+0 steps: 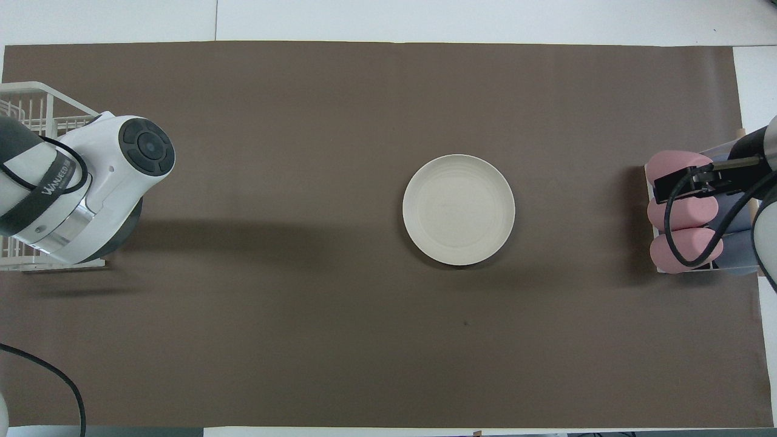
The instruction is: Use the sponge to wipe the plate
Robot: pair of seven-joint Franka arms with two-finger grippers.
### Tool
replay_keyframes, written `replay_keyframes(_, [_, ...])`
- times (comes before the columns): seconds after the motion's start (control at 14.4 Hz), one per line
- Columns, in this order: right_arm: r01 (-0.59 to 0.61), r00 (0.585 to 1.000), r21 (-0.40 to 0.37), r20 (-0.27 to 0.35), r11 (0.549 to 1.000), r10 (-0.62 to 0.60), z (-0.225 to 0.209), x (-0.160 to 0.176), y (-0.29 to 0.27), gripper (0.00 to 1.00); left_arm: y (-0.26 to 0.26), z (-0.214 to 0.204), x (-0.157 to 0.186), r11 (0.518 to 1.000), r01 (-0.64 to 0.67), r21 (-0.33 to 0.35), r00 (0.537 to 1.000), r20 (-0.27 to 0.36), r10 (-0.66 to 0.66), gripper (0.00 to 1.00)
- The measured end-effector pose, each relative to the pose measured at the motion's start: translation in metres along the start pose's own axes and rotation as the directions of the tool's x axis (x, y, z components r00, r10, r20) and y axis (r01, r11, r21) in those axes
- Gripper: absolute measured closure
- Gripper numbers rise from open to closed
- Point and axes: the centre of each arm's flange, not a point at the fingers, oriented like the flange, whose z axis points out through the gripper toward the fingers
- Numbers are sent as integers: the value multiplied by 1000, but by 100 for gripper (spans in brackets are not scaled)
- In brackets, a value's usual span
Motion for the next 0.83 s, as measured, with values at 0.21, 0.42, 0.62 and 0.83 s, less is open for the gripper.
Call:
replay_keyframes(0.21, [-10,1000,3,23,1000,10,3,-10,5,0,11,8,-7,1000,13,2,1000,-3,-13,95])
replay_keyframes(0.42, [-27,999,6,30,1000,26,6,-13,14,0,16,10,-8,999,44,7,999,-28,-44,95])
replay_keyframes(0.62, [-29,999,9,35,1000,29,9,-14,25,0,16,12,-7,998,65,0,997,-36,-65,95])
replay_keyframes(0.83, [-35,999,10,36,999,35,10,-15,32,0,14,15,-6,997,71,-4,997,-38,-71,89])
